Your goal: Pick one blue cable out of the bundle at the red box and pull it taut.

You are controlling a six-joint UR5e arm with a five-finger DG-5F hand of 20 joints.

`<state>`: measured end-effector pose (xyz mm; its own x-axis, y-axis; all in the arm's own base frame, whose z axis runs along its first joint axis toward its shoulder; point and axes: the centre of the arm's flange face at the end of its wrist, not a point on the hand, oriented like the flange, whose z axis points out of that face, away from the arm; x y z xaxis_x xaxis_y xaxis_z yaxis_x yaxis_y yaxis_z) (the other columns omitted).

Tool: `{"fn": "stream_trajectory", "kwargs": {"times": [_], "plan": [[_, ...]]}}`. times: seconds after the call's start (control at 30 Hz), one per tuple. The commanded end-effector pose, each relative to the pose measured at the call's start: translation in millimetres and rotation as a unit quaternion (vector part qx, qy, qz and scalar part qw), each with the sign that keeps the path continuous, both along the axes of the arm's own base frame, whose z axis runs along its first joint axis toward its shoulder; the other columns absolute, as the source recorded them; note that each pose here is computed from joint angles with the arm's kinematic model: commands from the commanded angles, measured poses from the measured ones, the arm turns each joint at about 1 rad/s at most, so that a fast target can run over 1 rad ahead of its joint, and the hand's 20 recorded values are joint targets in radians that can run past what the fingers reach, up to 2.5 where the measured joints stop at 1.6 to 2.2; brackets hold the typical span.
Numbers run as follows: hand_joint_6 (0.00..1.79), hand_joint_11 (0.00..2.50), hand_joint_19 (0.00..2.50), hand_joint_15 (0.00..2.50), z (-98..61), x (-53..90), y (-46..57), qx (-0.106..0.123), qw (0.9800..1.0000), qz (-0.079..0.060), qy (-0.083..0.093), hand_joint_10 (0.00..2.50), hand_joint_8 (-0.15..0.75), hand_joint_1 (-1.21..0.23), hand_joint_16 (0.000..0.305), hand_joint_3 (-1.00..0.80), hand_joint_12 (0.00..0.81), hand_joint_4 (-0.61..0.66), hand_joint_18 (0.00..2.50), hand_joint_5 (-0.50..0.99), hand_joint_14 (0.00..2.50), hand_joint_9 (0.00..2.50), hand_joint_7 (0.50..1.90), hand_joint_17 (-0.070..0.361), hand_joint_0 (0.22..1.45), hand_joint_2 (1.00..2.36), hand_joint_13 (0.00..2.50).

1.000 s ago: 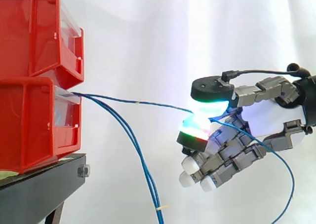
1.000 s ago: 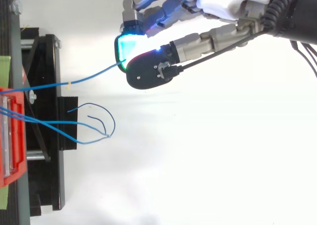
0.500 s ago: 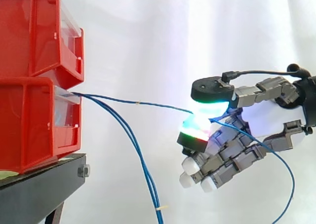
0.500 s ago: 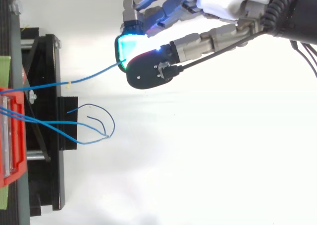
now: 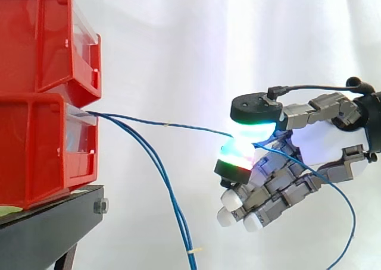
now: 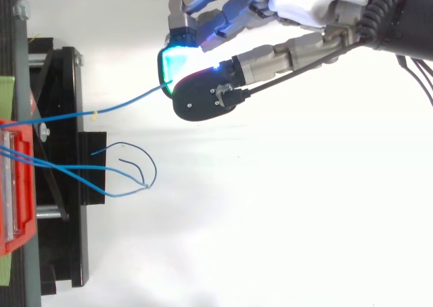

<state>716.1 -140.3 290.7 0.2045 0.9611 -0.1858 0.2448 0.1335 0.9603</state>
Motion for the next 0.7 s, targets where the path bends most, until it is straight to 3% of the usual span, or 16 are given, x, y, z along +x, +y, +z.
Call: {"fn": "stream_trajectory", "kwargs": {"times": [0.0,0.67], "plan": [[0.85,0.36,0.25,0.18,0.0,0.0,0.0,0.000,1.0000,0.000,0.000,0.01,0.343,-0.84,0.059,-0.08,0.399,0.22,0.52,-0.11,0.01,0.86,1.28,0.132,0.59,1.02,0.46],[0.84,0.35,0.26,0.17,-0.7,-0.4,0.0,0.000,1.0000,0.000,0.001,0.01,0.333,-0.83,0.057,-0.10,0.396,0.22,0.49,-0.11,0.01,0.83,1.29,0.129,0.59,1.02,0.43]]}}
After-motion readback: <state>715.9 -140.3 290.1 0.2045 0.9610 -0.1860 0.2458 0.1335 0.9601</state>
